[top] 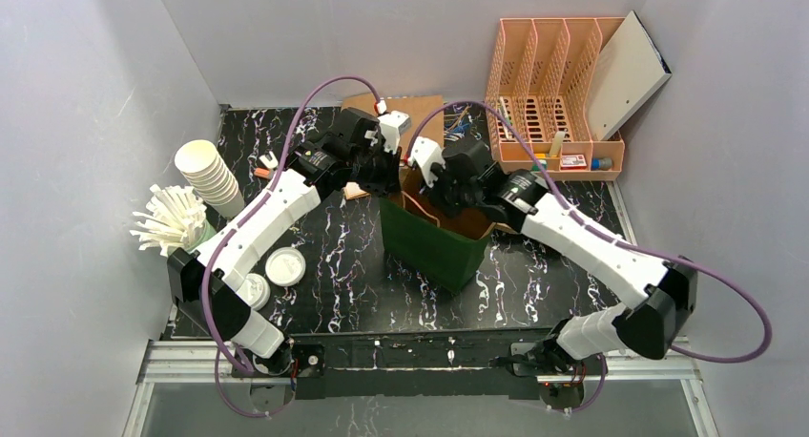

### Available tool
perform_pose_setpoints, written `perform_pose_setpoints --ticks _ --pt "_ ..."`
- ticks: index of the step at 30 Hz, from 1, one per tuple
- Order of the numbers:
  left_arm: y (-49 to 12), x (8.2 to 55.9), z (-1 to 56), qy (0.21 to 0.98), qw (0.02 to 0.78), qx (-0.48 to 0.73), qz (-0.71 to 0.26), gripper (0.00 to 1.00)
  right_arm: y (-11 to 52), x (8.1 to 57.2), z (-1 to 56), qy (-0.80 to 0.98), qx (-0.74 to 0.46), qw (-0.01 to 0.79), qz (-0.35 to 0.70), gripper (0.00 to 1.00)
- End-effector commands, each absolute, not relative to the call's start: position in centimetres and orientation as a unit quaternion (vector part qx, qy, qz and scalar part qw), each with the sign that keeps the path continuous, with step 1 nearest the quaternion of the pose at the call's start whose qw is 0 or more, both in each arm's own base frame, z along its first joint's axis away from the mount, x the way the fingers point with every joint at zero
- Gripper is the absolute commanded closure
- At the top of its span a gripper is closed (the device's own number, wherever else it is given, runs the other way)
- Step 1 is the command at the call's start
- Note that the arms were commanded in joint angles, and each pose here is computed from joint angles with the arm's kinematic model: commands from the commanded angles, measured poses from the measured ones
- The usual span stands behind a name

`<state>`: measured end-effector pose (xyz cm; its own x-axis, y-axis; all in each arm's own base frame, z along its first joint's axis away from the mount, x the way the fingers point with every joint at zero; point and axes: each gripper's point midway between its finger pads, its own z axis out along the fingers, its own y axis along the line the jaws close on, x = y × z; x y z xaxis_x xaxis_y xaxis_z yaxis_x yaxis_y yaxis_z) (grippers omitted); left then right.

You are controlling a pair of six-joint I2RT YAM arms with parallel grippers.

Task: Pack the takeout coffee
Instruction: Adjust the cup tray in the takeout bag, then move the takeout bag to the center of the board.

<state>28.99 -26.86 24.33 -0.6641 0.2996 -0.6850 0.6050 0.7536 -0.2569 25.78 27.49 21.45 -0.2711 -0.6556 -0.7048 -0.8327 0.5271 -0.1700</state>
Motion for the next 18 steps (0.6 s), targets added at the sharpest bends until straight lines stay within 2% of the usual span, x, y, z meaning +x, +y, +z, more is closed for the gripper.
perform_pose_setpoints --ticks 1,5,8,12,18 --pt "-26.8 28.5 25.2 0.877 0.323 0.266 -0.238 1.0 28.8 27.0 27.9 0.747 -0.451 0.467 0.144 0.68" --pt "-26.8 28.8 25.6 0.876 0.33 0.262 -0.233 1.0 27.4 28.5 32.0 0.739 -0.4 0.53 0.114 0.5" --pt "-26.6 28.9 26.0 0.876 0.337 0.258 -0.229 1.0 25.7 29.2 33.0 0.749 -0.378 0.538 0.081 0.4" --pt "-26.3 29.4 26.9 0.874 0.352 0.253 -0.221 0.78 24.5 29.5 32.6 0.768 -0.372 0.516 0.076 0.28" --pt "-26.1 30.6 29.3 0.863 0.388 0.251 -0.205 0.56 24.2 30.7 32.6 0.791 -0.357 0.487 0.102 0.22"
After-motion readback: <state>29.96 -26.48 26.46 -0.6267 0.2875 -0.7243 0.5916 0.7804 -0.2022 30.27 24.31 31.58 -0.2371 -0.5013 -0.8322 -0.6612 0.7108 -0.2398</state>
